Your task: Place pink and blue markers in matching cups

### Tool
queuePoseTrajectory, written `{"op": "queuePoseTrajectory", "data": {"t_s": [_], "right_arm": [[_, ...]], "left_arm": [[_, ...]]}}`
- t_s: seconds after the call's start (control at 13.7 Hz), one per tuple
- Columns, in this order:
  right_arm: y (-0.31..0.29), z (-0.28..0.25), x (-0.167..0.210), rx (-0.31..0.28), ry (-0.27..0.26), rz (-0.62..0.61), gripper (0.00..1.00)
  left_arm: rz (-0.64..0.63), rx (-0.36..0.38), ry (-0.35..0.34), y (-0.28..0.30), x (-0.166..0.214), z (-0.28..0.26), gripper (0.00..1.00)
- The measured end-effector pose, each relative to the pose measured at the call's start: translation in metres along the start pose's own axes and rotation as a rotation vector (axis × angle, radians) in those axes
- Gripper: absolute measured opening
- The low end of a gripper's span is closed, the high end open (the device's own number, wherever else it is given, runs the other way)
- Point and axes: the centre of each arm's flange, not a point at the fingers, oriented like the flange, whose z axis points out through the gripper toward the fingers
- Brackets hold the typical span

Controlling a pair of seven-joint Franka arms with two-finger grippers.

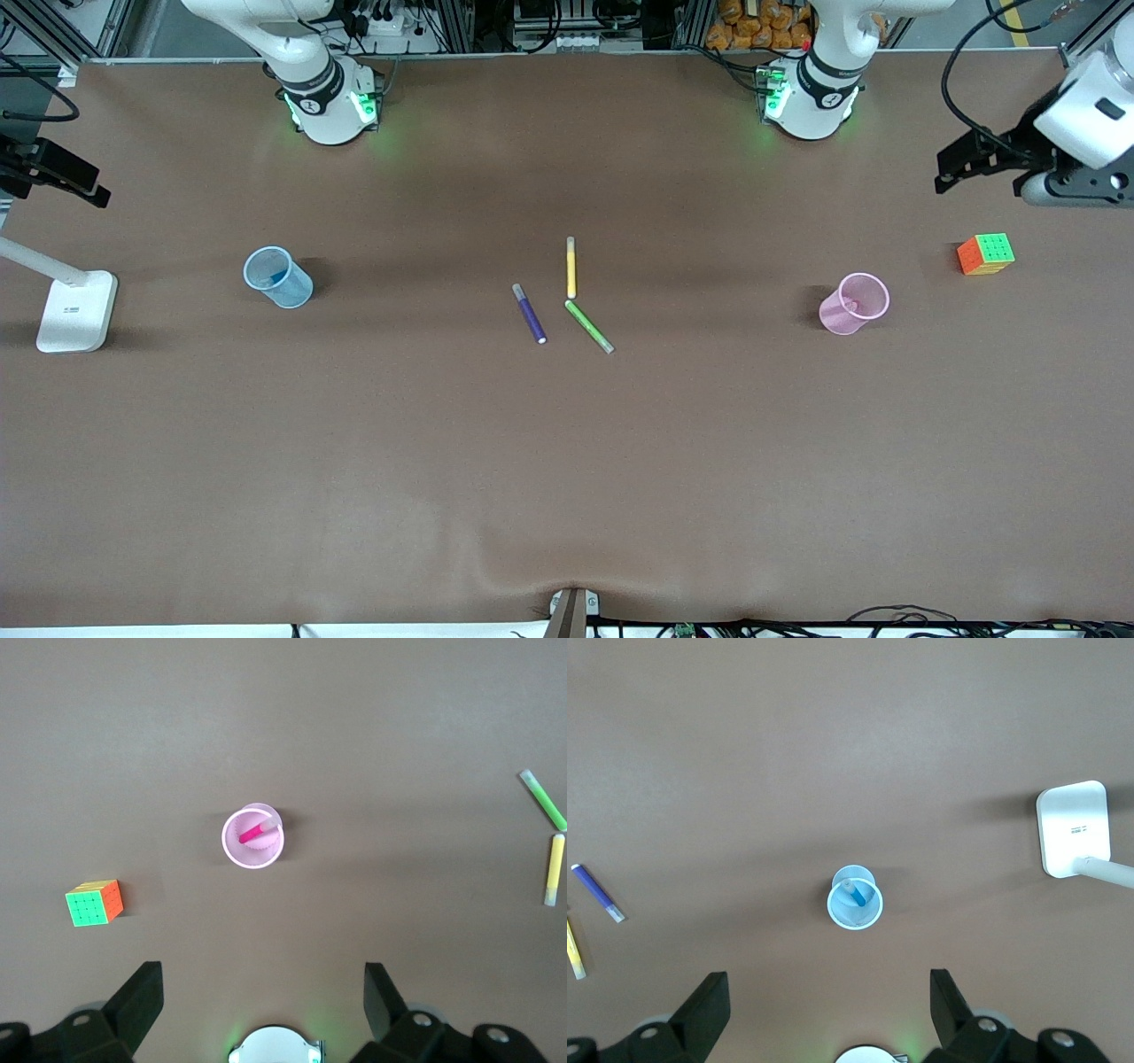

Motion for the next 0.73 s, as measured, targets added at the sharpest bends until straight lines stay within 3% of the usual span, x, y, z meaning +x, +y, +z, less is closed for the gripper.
{"op": "queuePoseTrajectory", "data": {"t_s": [0.73], "right_arm": [[0.0019, 0.0026, 0.0017, 0.001, 0.004, 0.004, 1.0]], "left_arm": [[-0.009, 0.002, 0.0, 0.0025, -0.0002, -0.0097, 1.0]]}}
